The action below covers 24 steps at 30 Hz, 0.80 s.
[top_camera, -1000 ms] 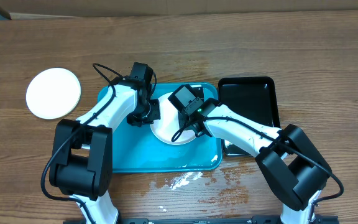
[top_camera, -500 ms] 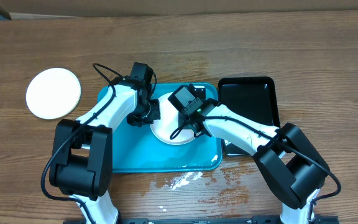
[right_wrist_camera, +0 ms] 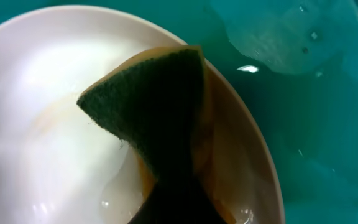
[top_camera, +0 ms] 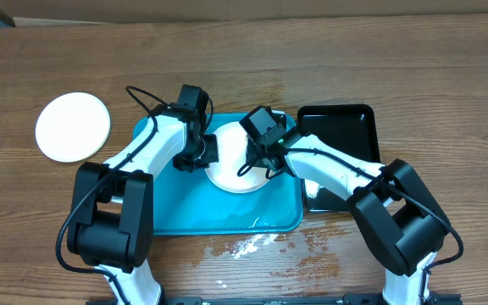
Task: Clean dirty plates on tray and stack at the side
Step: 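Scrub stained white plate with sponge while left gripper holds plate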
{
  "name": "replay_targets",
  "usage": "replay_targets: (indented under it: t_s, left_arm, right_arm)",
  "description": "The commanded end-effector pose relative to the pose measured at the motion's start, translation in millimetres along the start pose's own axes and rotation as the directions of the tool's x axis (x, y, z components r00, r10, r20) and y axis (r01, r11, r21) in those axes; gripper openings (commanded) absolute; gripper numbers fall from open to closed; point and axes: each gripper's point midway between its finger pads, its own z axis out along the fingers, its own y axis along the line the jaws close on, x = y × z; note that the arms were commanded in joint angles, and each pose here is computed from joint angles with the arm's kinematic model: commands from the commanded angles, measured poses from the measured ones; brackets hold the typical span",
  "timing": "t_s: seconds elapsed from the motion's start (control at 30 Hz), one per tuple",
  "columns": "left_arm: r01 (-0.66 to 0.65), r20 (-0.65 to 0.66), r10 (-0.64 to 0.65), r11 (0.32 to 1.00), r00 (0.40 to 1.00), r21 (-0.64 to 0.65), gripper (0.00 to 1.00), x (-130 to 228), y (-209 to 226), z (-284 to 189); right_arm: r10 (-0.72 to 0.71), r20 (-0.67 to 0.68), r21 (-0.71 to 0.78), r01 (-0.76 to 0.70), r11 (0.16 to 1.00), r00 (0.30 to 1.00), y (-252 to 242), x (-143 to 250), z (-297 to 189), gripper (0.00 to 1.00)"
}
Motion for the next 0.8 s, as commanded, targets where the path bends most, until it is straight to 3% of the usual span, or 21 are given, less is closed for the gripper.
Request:
replay_targets:
  t_s: [0.0, 0.2, 0.4, 0.6, 0.77]
  left_arm:
    - [-0.005, -0.024, 0.004, 0.999, 1.000, -0.035, 0.04, 6.9, 5.5, 6.1]
    - [-0.019, -0.030, 0.018, 0.999, 0.999, -0.037, 0.04, 8.3, 6.0, 6.0]
    - [-0.026, -0.025, 0.025, 0.998, 0.999, -0.054, 0.04, 7.3, 8.9, 5.9]
    - [-0.026, -0.023, 0.024, 0.998, 0.999, -0.061, 0.04, 7.0, 10.2, 5.9]
    - [-0.026, -0.023, 0.024, 0.998, 0.999, -0.061, 0.04, 7.1, 10.2, 5.9]
  right_arm:
    - [-0.042, -0.105, -0.052, 0.037, 0.998, 0.994, -4.8, 17.2, 27.1, 0.04]
    - [-0.054, -0.067, -0.079, 0.049, 0.996, 0.996, -9.0, -0.5, 29.0, 0.04]
    - [-0.127, -0.087, -0.240, 0.103, 0.965, 0.988, 5.7, -6.7, 24.5, 0.04]
    - [-0.145, -0.070, -0.262, 0.122, 0.957, 0.987, 3.0, -14.2, 23.7, 0.04]
    - [-0.252, -0.014, -0.371, 0.229, 0.900, 0.968, 25.5, -24.4, 10.0, 0.04]
